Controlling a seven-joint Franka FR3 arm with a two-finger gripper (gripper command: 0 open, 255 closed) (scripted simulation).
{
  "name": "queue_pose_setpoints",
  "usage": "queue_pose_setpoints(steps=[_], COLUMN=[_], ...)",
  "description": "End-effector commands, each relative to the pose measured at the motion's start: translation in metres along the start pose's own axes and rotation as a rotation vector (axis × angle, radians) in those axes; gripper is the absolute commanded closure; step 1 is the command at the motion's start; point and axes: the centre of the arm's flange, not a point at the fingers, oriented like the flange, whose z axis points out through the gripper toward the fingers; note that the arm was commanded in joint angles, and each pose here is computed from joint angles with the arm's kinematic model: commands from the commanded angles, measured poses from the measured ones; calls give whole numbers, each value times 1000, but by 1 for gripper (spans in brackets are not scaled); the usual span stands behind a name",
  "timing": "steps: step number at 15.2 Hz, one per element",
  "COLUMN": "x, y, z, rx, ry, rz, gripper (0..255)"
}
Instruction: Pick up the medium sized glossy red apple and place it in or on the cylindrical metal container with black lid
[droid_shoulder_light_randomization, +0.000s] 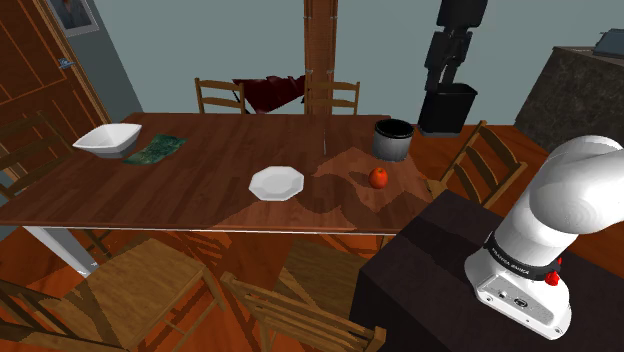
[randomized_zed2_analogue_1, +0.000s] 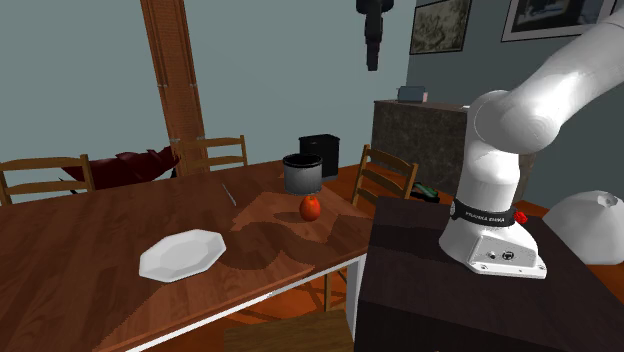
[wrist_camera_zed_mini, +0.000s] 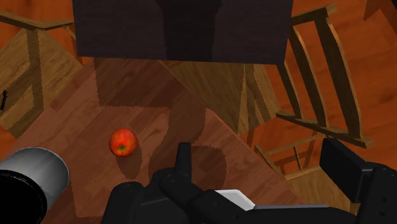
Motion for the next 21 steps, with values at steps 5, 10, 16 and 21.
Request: queue_pose_setpoints(steps=[5,10,16,21], x=[23,50,81,106], y=[21,50,86,118], z=[42,94,155,207], rx=[-2,-4,-7,-9], ry=[9,19,32,43], rz=[46,104,173,230], gripper=[0,0,0,0])
